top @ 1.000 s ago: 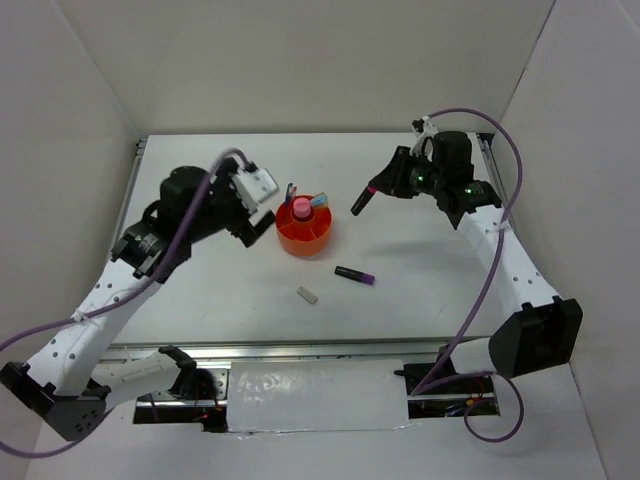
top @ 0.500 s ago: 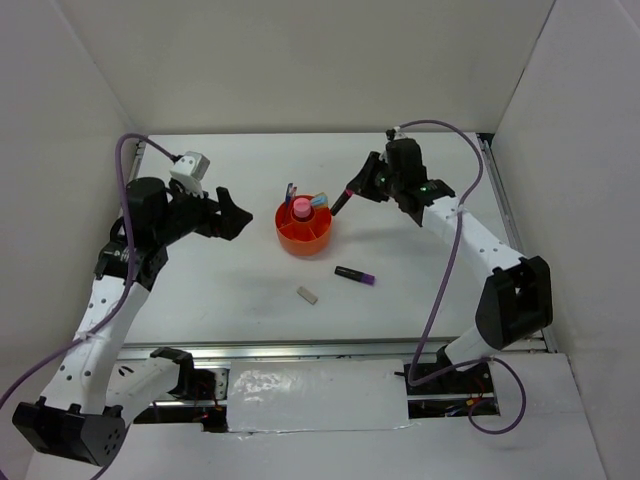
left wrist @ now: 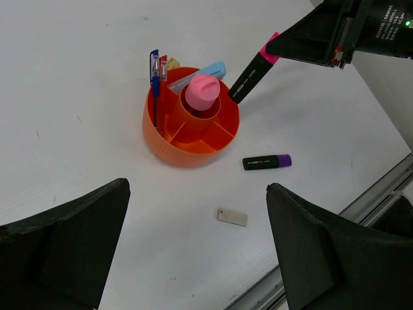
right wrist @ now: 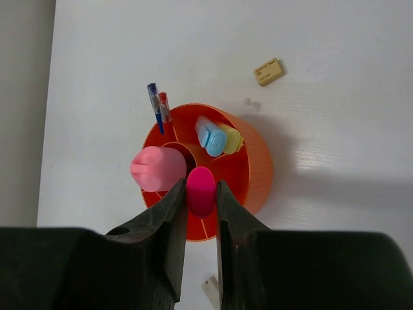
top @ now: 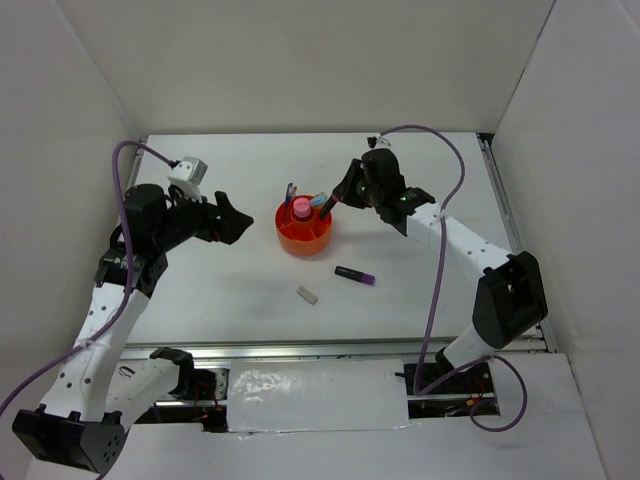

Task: Sort the stationery into containers
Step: Place the pen in the storage box, then pick up the pen from the center of the board.

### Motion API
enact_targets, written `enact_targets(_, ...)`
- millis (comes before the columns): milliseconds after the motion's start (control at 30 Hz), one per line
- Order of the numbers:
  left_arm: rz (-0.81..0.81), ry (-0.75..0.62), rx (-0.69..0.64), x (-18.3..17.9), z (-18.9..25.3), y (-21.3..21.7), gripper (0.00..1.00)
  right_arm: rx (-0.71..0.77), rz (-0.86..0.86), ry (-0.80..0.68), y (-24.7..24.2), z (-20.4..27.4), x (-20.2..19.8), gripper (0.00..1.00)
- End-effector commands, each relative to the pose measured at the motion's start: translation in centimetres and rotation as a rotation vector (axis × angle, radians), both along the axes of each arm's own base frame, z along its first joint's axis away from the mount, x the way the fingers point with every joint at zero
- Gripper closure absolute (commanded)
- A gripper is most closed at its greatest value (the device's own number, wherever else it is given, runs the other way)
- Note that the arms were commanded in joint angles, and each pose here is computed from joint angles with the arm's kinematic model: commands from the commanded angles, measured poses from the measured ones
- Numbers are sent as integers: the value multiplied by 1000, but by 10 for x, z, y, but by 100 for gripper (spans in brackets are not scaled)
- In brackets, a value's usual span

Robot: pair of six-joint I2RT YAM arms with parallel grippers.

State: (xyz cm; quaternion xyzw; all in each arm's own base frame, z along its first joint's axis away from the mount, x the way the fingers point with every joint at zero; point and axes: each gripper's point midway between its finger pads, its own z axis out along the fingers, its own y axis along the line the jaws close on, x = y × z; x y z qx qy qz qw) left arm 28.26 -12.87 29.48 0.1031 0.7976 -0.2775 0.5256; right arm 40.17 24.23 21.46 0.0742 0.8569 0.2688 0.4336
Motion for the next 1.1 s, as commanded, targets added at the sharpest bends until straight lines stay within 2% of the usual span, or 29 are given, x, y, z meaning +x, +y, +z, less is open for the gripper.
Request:
enact_targets(0, -11, -64, -7, -1, 14, 0, 1, -9, -4, -38, 12, -1, 8, 97)
enact_targets(100, -20, -62, 2, -2, 12, 0, 1, -37, 2, -14, 17, -13, 8, 95)
enact_targets(233, -22, -72, 14, -6, 12, 1, 1, -53, 16, 4, 21, -22, 9, 81)
enact_targets(267, -20, -76, 15, -6, 12, 2, 1, -53, 27, 16, 22, -25, 8, 70)
enact_targets(333, -26, -80, 14, -7, 11, 1, 1, -56, 46, 31, 25, -29, 7, 56)
enact_targets(433, -31, -78, 16, -7, 10, 0, 1, -54, 74, 33, 32, -29, 2, 42)
enact_targets(500, -31, -84, 17, -8, 11, 1, 1, -45, 102, 35, 37, -26, -3, 36)
enact_targets(667, -43, -116, 23, -11, 19, 1, 1, 11, 253, -20, 38, 13, -25, 36)
enact_targets(767, -120, -156, 72, -19, 22, -1, 1, -83, 403, -67, 6, 29, -36, 39)
enact_targets(833, -172, -179, 91, -24, 25, -5, 1, -133, 473, -23, -16, 20, -53, 41)
enact_targets(867, -220, -191, 97, -29, 24, -9, 1, -172, 539, -52, -27, 18, -63, 41)
enact_targets(933, -271, -207, 103, -33, 23, -13, 1, -236, 561, -56, -57, 7, -70, 41)
enact_targets(1067, -341, -230, 79, -39, 23, -23, 3, -393, 675, -33, -88, -34, -97, 44)
